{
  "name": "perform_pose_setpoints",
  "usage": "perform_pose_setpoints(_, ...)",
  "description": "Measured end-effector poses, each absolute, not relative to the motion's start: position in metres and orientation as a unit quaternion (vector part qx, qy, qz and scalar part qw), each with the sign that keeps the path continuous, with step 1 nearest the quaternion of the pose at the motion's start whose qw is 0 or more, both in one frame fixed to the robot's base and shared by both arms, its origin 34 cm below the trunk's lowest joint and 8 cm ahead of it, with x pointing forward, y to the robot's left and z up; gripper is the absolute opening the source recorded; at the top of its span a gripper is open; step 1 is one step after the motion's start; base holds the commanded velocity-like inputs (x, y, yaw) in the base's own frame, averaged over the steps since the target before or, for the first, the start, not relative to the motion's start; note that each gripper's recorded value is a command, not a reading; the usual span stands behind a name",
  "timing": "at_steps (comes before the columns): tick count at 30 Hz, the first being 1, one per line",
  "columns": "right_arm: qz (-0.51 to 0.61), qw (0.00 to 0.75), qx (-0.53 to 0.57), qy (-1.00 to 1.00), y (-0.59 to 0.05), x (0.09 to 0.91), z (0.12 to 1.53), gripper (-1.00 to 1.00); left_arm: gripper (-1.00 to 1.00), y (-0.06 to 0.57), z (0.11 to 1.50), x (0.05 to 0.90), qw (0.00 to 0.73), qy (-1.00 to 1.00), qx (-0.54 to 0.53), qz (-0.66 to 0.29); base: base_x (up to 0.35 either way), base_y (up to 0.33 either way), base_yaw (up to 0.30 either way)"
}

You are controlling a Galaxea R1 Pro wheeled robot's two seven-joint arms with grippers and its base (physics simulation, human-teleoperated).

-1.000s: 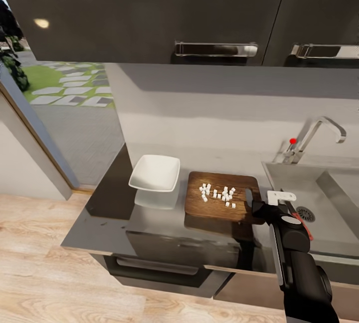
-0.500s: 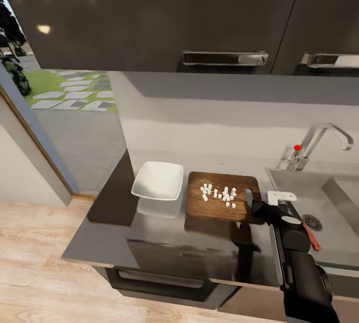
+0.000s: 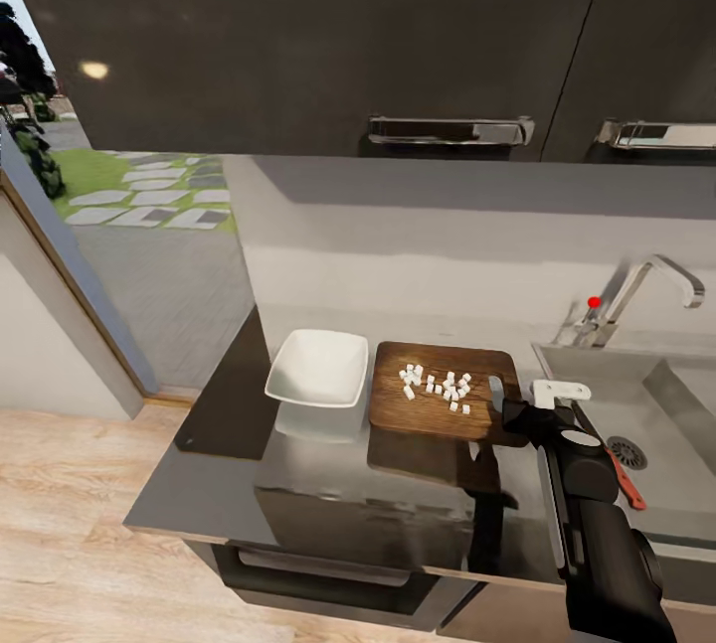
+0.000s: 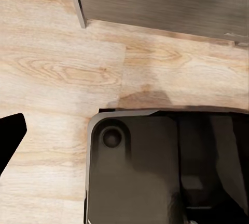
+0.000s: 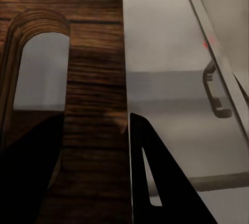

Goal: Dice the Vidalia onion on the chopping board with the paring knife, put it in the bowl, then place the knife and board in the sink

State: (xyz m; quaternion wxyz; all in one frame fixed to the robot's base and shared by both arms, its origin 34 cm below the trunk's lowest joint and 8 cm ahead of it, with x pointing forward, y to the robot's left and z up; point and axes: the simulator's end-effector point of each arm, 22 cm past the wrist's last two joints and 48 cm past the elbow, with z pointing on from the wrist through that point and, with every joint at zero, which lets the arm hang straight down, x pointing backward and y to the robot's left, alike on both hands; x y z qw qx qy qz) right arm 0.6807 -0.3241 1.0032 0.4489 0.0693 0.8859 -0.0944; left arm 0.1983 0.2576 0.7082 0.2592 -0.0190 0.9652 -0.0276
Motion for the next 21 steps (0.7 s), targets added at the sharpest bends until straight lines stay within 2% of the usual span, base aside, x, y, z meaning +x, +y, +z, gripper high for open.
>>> perform_pose_setpoints(21,-0.092,0.442,0.074,0.889,-0.324,0.674,1.014,-1.0,1.0,0.258,0.711,0.208,0.275,0.961,-0.019,-0.028,0.0,0.0,0.0)
